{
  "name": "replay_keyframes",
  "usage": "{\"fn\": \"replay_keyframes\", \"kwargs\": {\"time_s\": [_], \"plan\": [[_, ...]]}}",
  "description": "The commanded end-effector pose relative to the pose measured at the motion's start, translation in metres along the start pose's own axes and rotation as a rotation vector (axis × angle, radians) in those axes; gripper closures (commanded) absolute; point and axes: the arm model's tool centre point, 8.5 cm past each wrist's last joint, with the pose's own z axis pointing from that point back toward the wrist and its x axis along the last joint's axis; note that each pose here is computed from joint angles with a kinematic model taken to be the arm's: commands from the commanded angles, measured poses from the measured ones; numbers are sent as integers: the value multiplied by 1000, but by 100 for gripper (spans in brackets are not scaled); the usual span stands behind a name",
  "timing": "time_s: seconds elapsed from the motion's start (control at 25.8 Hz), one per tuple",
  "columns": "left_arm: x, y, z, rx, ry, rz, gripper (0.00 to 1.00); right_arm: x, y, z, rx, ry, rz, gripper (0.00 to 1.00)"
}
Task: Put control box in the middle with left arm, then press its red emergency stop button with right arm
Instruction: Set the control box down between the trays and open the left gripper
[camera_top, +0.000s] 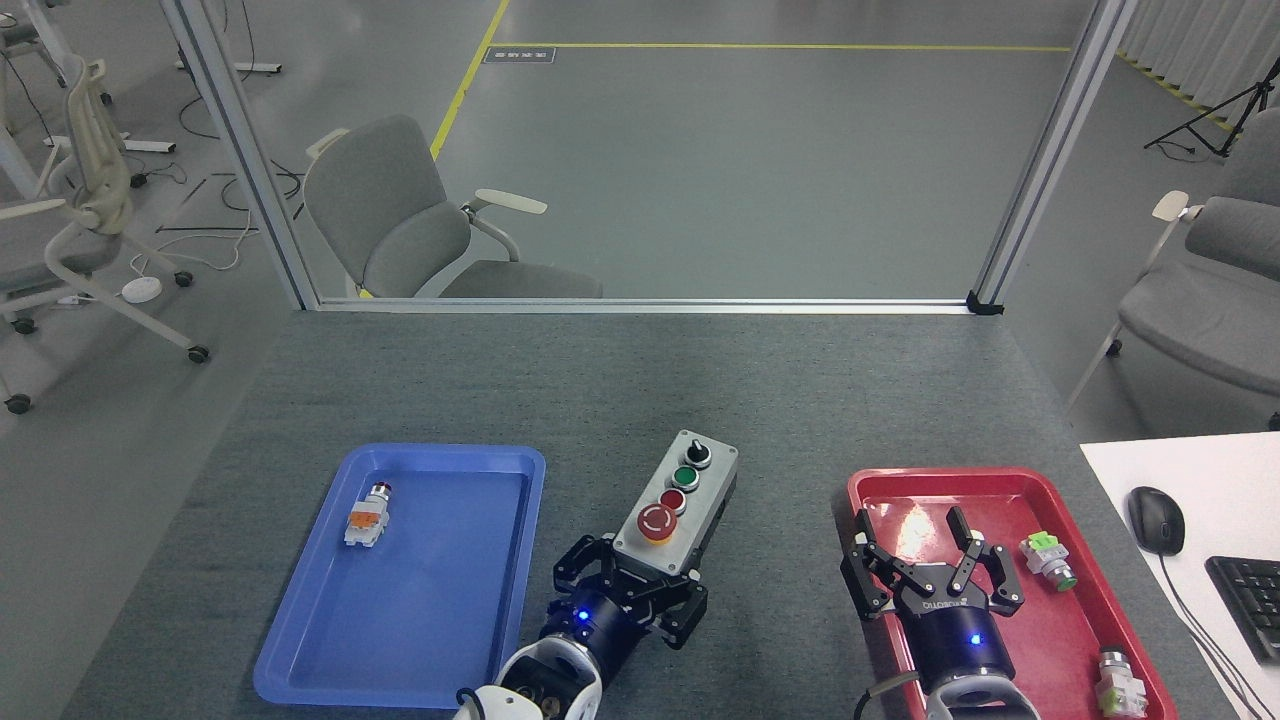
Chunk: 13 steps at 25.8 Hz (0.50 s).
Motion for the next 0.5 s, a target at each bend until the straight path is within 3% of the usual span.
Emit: {"fn": "replay_keyframes", "kwargs": {"time_s": [0.0,0.15,0.46], "plan": [[18,-20,-15,-79,-10,-30,100,0,0,0,-2,-4,1,2],[25,-31,-22,-127,-7,-85,100,-1,0,0,-2,-1,1,2],[19,-49,-20,-185,4,-85,100,2,1,0,0,-7,1,2]]}}
